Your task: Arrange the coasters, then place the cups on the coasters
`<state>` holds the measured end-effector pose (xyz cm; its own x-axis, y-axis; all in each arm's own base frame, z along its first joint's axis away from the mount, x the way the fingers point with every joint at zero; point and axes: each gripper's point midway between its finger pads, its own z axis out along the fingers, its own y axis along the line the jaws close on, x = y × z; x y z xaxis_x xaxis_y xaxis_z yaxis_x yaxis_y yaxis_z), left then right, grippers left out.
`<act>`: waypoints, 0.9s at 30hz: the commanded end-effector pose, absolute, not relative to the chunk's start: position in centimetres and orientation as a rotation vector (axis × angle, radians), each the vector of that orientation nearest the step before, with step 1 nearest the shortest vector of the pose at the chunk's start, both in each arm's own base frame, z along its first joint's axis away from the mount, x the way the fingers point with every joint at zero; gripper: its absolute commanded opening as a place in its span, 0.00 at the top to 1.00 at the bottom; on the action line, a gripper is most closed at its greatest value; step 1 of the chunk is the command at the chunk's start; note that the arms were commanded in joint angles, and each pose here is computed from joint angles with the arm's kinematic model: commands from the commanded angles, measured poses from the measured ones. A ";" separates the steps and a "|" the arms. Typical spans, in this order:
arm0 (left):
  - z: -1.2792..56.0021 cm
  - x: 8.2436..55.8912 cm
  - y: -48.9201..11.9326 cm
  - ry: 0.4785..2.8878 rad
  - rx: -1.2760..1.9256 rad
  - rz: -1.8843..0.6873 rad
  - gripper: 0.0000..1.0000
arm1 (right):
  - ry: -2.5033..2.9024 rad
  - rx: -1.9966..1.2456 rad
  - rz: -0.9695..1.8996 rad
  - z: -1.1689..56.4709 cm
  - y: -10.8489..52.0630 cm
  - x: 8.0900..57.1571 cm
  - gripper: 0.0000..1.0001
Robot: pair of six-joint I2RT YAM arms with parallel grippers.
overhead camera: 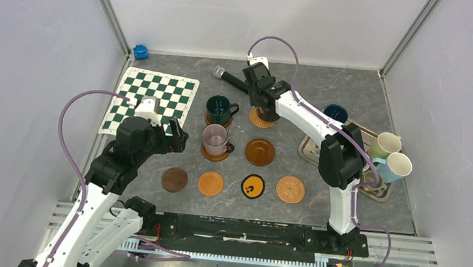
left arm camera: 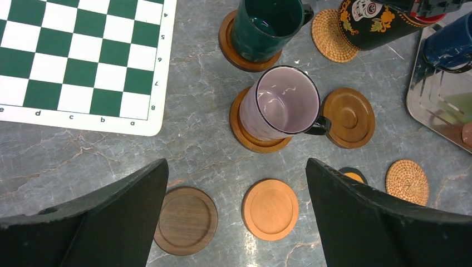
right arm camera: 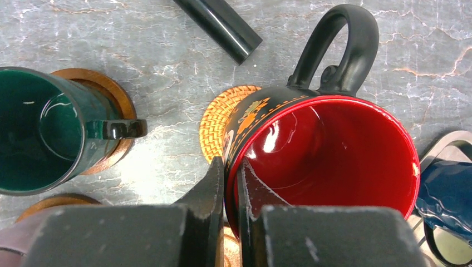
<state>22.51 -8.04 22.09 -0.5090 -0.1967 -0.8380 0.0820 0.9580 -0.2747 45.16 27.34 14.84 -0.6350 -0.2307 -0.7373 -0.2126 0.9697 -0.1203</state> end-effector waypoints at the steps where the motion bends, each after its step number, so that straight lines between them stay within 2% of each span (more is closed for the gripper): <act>1: 23.0 22.9 -7.7 2.030 -0.027 -0.304 0.00 | 2.128 -0.178 -0.019 20.0 27.6 47.8 1.00; 27: 23.0 22.8 -7.7 2.029 -0.027 -0.304 0.00 | 2.145 -0.153 0.016 18.8 28.6 48.4 1.00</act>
